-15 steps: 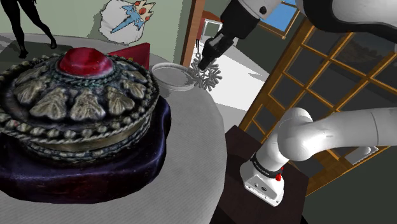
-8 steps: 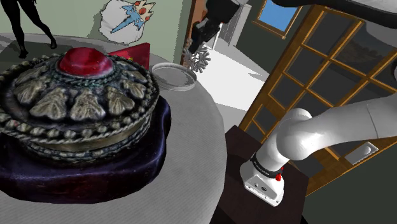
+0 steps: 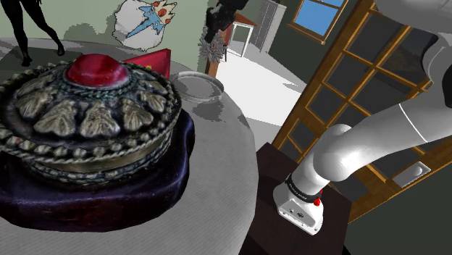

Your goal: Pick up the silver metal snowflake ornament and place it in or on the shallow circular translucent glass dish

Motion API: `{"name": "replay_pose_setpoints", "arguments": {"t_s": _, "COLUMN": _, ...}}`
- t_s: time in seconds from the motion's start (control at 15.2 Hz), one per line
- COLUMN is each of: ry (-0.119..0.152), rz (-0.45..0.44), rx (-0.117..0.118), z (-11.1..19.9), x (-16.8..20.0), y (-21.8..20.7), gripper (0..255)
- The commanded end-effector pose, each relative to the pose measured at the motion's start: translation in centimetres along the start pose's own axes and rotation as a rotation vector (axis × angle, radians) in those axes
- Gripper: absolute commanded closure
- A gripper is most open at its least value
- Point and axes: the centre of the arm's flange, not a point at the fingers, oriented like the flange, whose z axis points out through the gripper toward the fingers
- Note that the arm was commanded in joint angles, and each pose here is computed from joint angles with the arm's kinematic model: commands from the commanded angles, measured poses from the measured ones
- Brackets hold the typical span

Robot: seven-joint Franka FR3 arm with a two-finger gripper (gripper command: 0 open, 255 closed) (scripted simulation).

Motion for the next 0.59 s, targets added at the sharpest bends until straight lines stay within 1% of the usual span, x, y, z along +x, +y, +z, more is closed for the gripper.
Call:
{"name": "replay_pose_setpoints", "arguments": {"t_s": 0.0, "ry": 0.000, "rz": 0.000, "rx": 0.000, "z": 0.6, "x": 1.6, "y": 1.1, "gripper": 255}}
{"name": "replay_pose_setpoints", "arguments": {"t_s": 0.53, "ry": 0.000, "rz": 0.000, "rx": 0.000, "z": 4.5, "x": 0.1, "y": 1.2, "gripper": 255}}
